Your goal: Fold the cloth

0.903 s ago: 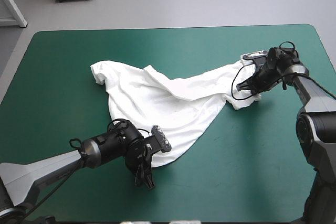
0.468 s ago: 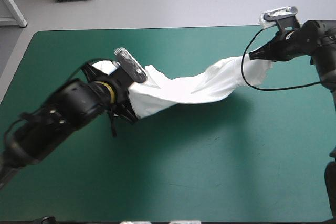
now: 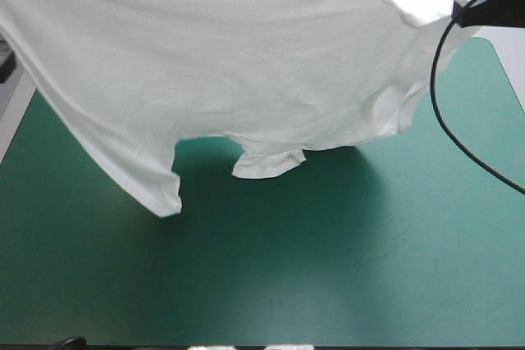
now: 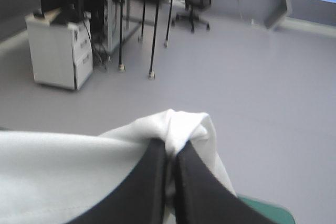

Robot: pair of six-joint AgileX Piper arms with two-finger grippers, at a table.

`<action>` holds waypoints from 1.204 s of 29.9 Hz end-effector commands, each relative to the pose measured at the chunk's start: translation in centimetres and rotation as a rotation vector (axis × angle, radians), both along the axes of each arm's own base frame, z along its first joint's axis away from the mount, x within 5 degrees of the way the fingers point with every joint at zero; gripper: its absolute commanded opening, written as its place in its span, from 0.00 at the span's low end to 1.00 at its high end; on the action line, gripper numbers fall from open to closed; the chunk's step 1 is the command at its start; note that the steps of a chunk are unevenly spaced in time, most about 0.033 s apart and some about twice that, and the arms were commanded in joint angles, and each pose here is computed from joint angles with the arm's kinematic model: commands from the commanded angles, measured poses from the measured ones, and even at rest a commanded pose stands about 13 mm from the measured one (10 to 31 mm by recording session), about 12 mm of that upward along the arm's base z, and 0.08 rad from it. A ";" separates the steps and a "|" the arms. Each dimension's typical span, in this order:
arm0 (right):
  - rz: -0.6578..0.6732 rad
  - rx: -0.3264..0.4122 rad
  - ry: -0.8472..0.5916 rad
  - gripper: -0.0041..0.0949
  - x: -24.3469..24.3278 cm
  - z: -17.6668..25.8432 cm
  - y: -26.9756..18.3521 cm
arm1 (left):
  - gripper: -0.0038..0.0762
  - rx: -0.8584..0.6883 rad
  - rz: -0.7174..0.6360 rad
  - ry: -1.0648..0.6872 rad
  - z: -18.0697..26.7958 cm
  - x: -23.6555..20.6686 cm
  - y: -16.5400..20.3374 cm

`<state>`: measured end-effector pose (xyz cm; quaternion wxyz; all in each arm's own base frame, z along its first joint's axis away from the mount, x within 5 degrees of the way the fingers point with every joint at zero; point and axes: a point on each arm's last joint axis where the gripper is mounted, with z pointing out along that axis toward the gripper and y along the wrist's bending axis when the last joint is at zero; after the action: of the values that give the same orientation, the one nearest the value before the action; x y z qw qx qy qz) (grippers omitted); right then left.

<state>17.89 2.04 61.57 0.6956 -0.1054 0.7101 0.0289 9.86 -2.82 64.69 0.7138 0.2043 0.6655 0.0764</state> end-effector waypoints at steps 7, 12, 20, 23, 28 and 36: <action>0.033 0.030 -0.369 0.02 -10.2 5.3 -0.1 | 0.04 -0.058 -0.106 0.000 0.4 -2.1 1.3; 0.104 0.021 -0.459 0.02 -14.2 5.9 -0.2 | 0.04 -0.076 -0.176 0.005 0.5 -2.6 1.1; 0.084 -0.025 -0.423 0.02 -13.5 5.5 -0.9 | 0.04 -0.098 -0.217 0.071 -0.3 -1.9 -0.4; -0.017 -0.070 -0.309 0.02 -9.6 4.3 -0.6 | 0.04 -0.054 -0.126 0.135 -1.7 0.5 -2.0; -0.078 -0.195 -0.099 0.02 -2.3 0.5 1.8 | 0.04 0.056 0.022 0.225 -4.4 4.7 -5.5; -0.177 -0.337 0.078 0.02 7.4 -4.8 4.3 | 0.05 0.087 0.157 0.358 -8.2 13.6 -7.6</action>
<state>24.30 6.57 55.68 0.5952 -0.1663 0.7767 -0.1216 21.88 -11.95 56.49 0.5619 0.2294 0.7812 0.1466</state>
